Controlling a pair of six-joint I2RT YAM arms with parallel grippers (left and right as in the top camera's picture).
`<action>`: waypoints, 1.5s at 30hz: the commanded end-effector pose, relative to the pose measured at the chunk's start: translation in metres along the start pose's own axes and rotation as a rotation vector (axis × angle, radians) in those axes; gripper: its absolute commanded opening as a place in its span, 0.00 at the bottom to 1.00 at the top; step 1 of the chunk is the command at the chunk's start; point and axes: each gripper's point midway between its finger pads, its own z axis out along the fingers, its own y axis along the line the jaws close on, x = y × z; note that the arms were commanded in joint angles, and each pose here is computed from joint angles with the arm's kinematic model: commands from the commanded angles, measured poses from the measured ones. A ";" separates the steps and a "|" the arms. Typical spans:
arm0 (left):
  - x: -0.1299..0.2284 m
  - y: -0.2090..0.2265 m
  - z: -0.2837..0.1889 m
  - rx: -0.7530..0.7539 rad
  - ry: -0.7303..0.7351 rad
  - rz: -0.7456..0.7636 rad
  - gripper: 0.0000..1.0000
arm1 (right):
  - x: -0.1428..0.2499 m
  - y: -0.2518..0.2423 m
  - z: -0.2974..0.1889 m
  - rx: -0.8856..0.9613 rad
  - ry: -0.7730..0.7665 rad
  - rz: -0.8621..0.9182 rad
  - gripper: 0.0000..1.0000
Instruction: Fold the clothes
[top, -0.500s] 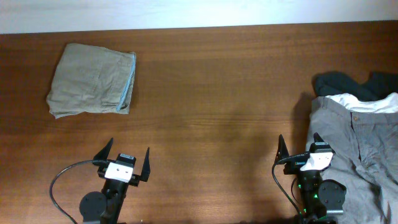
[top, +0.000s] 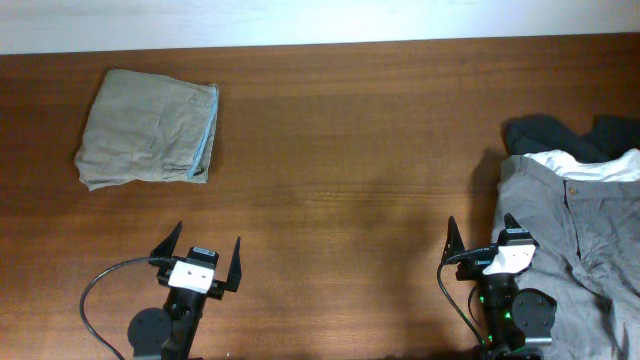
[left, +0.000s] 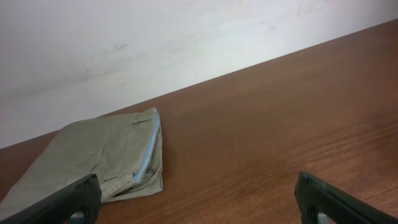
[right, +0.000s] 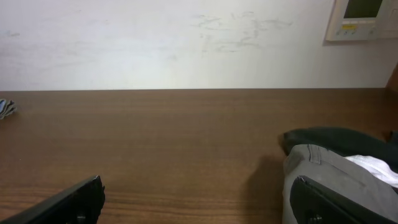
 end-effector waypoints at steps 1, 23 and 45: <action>0.002 0.000 0.000 -0.007 -0.001 0.016 0.99 | 0.002 -0.001 0.000 0.001 0.000 0.004 0.99; 0.002 0.000 0.000 -0.007 -0.002 0.017 0.99 | 0.002 -0.001 0.000 0.001 0.000 0.004 0.99; -0.132 0.035 0.048 0.090 0.144 -0.081 0.99 | -0.106 0.015 0.012 -0.049 0.333 0.203 0.99</action>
